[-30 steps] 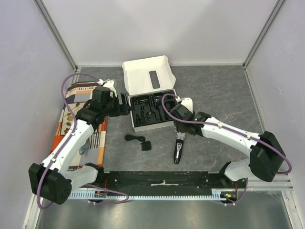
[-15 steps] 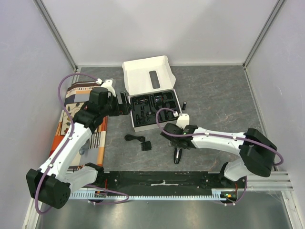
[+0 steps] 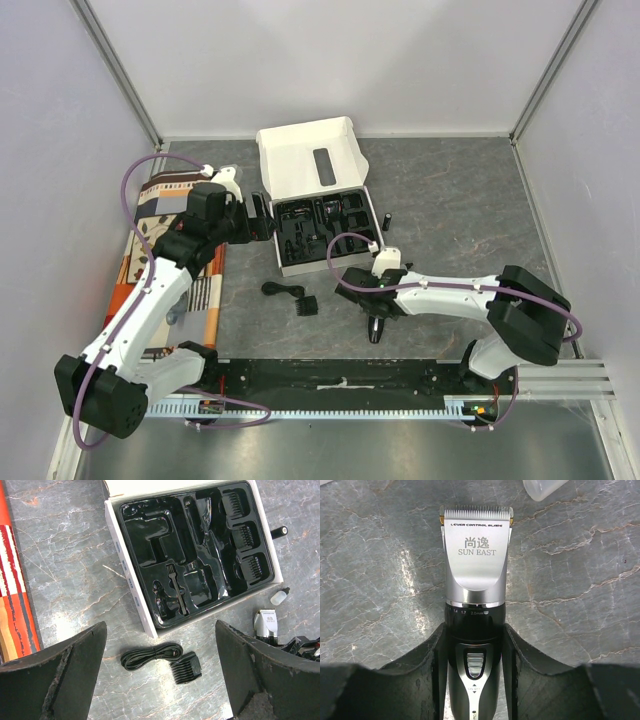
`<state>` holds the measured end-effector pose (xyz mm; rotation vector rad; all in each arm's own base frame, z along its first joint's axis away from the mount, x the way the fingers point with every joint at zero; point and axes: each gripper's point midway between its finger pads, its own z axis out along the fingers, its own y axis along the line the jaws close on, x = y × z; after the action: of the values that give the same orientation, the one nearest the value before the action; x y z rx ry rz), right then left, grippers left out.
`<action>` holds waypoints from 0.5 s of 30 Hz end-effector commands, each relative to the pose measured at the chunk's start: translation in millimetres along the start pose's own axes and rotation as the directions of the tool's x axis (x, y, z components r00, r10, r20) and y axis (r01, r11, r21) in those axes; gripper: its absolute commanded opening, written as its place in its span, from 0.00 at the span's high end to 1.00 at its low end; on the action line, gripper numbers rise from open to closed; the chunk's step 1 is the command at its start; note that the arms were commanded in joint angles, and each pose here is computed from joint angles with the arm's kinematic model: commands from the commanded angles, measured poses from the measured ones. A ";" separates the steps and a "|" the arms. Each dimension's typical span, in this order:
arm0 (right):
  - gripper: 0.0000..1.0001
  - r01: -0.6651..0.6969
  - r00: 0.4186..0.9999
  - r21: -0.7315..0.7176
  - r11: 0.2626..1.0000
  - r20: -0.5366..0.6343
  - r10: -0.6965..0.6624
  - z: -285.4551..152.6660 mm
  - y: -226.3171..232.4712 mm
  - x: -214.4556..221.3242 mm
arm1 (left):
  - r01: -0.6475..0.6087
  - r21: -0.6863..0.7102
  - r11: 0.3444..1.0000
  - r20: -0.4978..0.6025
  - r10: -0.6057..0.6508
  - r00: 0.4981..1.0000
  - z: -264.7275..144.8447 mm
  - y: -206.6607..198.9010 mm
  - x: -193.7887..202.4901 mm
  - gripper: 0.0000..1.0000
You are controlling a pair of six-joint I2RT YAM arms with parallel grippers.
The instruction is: Sort the hair-cutting tools
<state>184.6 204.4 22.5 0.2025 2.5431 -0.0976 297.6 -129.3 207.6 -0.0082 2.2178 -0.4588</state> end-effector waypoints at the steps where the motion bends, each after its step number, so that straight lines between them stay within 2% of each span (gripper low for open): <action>1: 0.90 0.000 0.998 -0.014 1.000 0.057 0.001 -7.2 3.2 -15.0 | 0.023 0.029 0.999 0.023 -0.023 0.999 1.3 -5.6 -6.1 0.05; 2: 0.96 0.019 0.998 -0.008 1.000 0.058 -0.019 -11.3 1.1 -14.9 | 0.023 0.025 0.999 0.023 -0.024 0.999 1.6 -4.9 -5.7 0.05; 5: 1.00 0.098 0.991 -0.022 0.995 0.099 -0.095 -33.8 4.2 -25.4 | 0.023 0.024 0.999 0.027 -0.023 0.999 1.3 -4.7 -6.5 0.06; 10: 1.00 0.236 0.963 -0.075 0.969 0.147 -0.224 -69.1 22.1 -50.1 | 0.020 0.028 0.999 0.018 -0.021 1.000 2.9 -5.4 -5.3 0.07; 15: 1.00 0.298 0.921 -0.131 0.946 0.299 -0.249 -102.8 52.6 -106.8 | 0.020 0.026 0.999 0.016 -0.021 1.000 3.6 -4.7 -4.5 0.07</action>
<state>189.9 239.7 101.1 -0.1390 2.4490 -0.0418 297.7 -129.9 206.7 -0.0068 2.2212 -0.4608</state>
